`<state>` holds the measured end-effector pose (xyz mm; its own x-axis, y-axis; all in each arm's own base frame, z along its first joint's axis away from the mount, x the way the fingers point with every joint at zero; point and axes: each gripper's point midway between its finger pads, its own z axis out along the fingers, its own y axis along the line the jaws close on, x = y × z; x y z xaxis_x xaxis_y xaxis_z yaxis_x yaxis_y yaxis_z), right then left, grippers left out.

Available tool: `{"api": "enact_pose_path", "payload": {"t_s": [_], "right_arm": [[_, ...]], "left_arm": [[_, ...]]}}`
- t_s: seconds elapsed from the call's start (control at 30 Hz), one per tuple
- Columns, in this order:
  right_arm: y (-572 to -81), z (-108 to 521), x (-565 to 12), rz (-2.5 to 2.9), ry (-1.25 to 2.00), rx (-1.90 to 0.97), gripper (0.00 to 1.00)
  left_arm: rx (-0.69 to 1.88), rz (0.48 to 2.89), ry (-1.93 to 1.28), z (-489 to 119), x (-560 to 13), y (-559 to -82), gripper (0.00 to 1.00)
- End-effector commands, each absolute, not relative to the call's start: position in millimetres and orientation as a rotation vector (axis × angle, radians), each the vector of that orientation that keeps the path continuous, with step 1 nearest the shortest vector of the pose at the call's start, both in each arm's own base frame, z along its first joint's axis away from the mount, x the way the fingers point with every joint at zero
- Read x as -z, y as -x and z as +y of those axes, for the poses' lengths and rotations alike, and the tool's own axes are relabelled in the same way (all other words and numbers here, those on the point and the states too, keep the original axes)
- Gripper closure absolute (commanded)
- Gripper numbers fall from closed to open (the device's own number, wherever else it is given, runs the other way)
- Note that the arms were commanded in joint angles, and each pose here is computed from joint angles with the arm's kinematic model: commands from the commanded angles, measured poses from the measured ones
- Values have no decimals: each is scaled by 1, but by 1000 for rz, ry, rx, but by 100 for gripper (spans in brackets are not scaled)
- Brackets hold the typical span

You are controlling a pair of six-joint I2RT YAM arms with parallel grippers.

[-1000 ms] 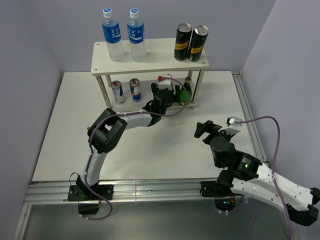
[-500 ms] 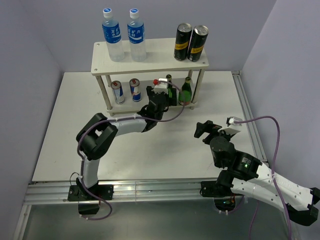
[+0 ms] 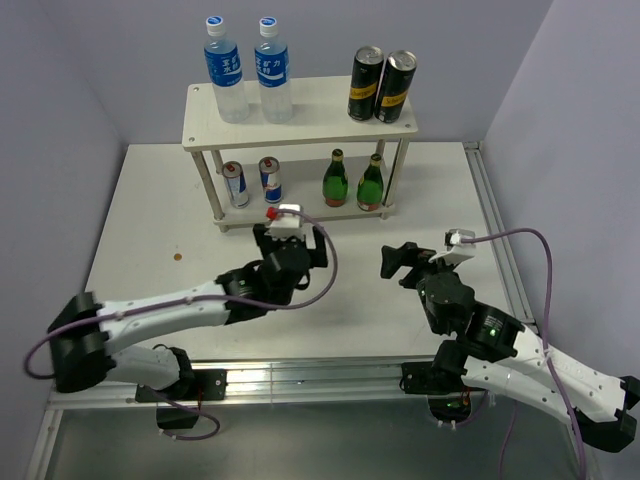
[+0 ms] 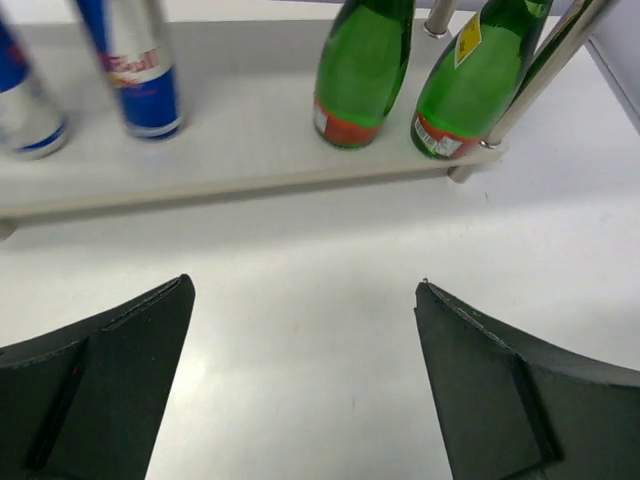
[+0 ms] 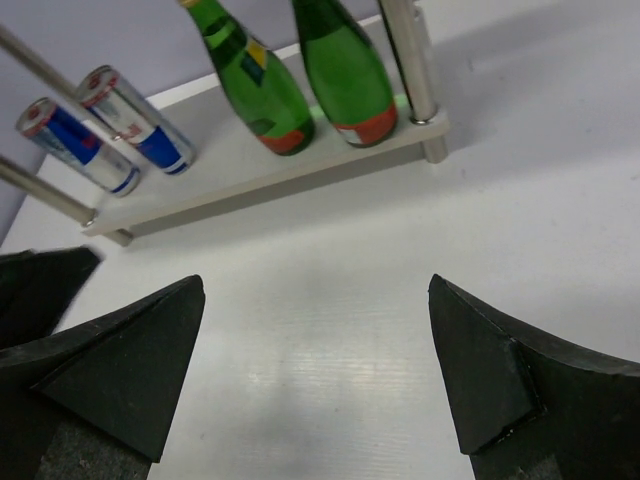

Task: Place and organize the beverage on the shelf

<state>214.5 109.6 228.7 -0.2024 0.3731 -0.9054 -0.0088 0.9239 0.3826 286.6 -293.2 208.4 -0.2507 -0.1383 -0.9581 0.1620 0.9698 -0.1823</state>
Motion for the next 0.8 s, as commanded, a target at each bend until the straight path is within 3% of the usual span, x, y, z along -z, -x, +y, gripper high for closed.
{"api": "enact_pose_path", "payload": {"t_s": [0.0, 0.13, 0.3, 0.77], "right_arm": [[-213, 127, -264, 1683, -210, -476, 0], [-214, 119, -322, 1607, -236, -484, 0], [-215, 106, -371, 1517, -268, -473, 0], [-214, 98, -383, 1509, -275, -447, 0]], "left_arm": [[149, 1838, 94, -227, -236, -248, 1], [268, 1770, 184, -183, -301, -219, 1], [265, 1667, 247, -139, -341, -213, 1], [274, 1636, 315, -115, -356, -207, 1]]}}
